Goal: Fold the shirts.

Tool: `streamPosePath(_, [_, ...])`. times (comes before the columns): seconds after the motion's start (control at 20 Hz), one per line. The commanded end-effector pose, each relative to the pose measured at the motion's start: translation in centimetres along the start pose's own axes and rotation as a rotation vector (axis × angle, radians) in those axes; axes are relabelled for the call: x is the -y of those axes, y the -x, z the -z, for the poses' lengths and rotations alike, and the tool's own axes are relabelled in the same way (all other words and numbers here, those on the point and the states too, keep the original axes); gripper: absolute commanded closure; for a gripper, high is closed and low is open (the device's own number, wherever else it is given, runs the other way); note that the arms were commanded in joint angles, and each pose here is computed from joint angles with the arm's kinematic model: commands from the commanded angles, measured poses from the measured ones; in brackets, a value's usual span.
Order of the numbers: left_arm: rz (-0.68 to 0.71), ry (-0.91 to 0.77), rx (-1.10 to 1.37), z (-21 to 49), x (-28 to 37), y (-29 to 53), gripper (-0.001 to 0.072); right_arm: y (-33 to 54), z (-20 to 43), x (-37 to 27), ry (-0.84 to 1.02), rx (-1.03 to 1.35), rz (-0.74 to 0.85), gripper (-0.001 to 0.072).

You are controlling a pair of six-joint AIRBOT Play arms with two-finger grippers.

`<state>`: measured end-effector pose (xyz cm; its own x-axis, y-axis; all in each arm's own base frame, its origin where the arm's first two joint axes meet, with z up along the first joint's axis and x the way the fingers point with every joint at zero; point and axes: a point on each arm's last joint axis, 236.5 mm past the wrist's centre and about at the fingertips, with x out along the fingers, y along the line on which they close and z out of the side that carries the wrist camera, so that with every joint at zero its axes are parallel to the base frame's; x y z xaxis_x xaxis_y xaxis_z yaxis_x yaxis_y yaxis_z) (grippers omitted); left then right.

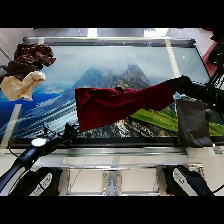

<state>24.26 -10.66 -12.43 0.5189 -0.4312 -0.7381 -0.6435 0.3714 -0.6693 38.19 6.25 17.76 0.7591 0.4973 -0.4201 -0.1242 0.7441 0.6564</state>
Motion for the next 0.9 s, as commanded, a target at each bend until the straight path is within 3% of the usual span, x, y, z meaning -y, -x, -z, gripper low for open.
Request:
streamPosePath(0.0, [0.008, -0.007, -0.004, 0.1, 0.2, 0.0, 0.0221, 0.0, -0.3, -0.2, -0.006, 0.012, -0.007, 0.0692])
streamPosePath(0.85, [0.003, -0.087, -0.14, 2.1, 1.3, -1.1, 0.0222, 0.1, -0.8, -0.8, -0.027, 0.032, -0.035, 0.0691])
